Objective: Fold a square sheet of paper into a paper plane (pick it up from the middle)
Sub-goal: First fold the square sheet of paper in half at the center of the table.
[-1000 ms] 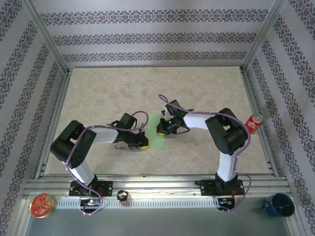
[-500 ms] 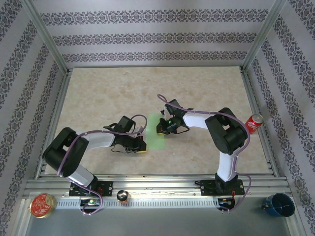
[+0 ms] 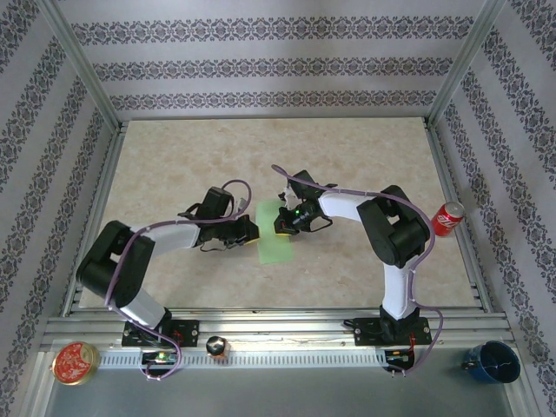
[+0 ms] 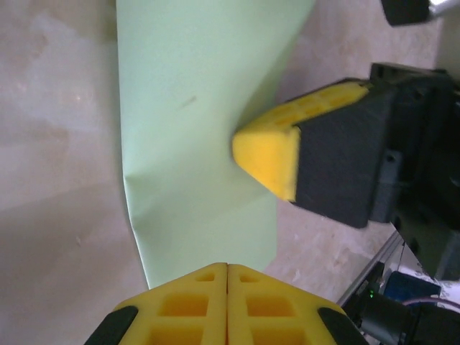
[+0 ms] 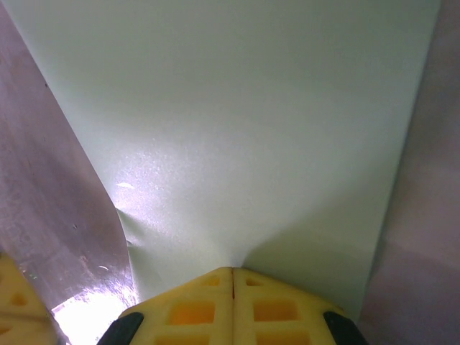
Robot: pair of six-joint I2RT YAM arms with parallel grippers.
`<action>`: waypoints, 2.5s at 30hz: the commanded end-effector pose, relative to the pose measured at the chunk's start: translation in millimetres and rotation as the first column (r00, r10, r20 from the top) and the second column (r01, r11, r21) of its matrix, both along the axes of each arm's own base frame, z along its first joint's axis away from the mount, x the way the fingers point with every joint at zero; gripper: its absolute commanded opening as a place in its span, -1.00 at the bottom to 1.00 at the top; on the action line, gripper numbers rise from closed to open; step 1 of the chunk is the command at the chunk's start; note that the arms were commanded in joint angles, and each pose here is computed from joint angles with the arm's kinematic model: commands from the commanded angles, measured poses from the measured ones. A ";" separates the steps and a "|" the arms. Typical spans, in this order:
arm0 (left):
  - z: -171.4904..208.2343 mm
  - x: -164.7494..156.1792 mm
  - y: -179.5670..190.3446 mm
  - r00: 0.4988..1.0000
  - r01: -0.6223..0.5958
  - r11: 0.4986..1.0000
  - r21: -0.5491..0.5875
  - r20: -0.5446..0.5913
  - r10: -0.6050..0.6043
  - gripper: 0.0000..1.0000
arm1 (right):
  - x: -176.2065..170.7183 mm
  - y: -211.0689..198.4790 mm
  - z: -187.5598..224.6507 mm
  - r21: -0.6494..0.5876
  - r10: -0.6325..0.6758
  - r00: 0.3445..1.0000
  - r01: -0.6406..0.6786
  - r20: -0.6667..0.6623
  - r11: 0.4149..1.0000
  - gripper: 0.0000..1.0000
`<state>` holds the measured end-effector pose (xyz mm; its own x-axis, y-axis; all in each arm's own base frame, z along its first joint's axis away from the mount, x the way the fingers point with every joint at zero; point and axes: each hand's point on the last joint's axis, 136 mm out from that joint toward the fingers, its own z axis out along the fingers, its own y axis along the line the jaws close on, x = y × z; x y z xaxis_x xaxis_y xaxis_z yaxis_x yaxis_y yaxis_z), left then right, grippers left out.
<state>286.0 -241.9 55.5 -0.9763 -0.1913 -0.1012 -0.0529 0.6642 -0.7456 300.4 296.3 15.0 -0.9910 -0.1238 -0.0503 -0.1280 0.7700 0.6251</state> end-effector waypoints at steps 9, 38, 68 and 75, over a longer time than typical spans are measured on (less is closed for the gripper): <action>-26.4 21.7 -3.6 1.000 -0.014 1.000 0.027 -0.002 0.014 -0.86 | -15.3 -19.4 -29.1 -0.092 -0.005 0.996 -0.004 -0.090 0.996 -1.00; -32.5 55.3 0.5 0.998 -0.056 0.996 0.069 0.022 0.055 -0.88 | -20.3 -31.3 -32.8 -0.111 -0.036 0.994 0.024 -0.101 0.993 -1.00; -50.3 71.3 17.3 0.996 -0.078 0.991 0.112 -0.042 0.083 -0.89 | -17.2 -33.4 -31.5 -0.106 -0.041 0.994 0.031 -0.098 0.994 -1.00; -65.9 66.9 26.2 0.988 -0.120 0.988 0.096 -0.085 0.129 -0.88 | -17.5 -33.8 -32.3 -0.104 -0.040 0.994 0.030 -0.098 0.994 -1.00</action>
<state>366.0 -232.1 18.9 -0.9564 -0.2732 -0.1034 -0.1176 0.6843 -0.7196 301.5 291.5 14.2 -0.9930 -0.1137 -0.0332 -0.1078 0.7506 0.6519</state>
